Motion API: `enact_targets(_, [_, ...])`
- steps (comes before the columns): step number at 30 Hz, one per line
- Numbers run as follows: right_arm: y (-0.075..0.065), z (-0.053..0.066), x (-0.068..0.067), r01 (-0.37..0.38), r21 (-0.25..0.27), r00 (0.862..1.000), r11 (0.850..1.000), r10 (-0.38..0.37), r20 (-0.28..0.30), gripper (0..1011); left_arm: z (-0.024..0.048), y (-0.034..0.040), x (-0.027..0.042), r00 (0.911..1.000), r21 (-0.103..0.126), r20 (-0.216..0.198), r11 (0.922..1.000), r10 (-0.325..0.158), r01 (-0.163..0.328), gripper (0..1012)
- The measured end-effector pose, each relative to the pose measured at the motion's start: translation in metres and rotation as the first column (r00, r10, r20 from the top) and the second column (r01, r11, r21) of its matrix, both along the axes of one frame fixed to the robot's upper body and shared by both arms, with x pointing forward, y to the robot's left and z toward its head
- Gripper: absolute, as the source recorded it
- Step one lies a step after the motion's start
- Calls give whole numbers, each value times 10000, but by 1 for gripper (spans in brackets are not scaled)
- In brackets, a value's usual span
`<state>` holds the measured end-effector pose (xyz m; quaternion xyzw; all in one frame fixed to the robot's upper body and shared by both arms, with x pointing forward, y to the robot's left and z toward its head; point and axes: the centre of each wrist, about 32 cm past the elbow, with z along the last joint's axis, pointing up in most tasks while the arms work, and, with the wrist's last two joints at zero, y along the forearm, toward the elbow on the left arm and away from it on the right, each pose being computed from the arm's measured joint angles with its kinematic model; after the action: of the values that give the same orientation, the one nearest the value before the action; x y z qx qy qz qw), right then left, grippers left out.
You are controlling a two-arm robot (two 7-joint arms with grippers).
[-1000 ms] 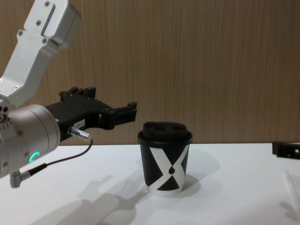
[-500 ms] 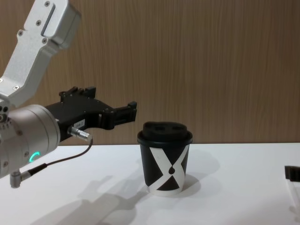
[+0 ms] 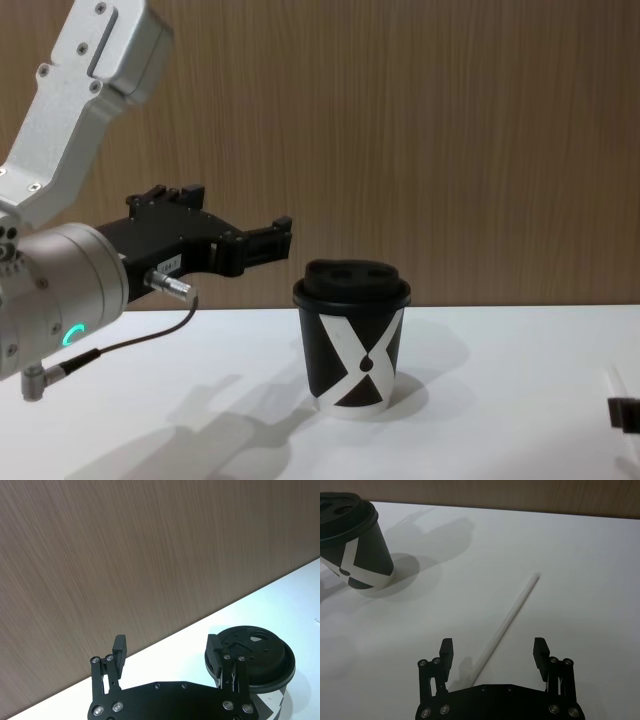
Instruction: Pick up the straw with one hand, pass it to the other hand, and insert it into the cup.
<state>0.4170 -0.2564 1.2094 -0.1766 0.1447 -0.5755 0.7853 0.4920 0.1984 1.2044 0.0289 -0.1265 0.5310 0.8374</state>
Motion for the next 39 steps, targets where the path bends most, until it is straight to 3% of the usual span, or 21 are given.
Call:
enact_targets(32, [-32, -105, 55, 116, 119, 9977, 9999, -108, -665, 1001, 0, 0, 0, 10000, 0, 0, 10000, 1, -1, 999])
enact_targets(39, [-36, -117, 53, 150, 130, 9975, 9998, -140, -698, 869, 0, 0, 0, 10000, 1, -1, 10000, 0, 0, 1000])
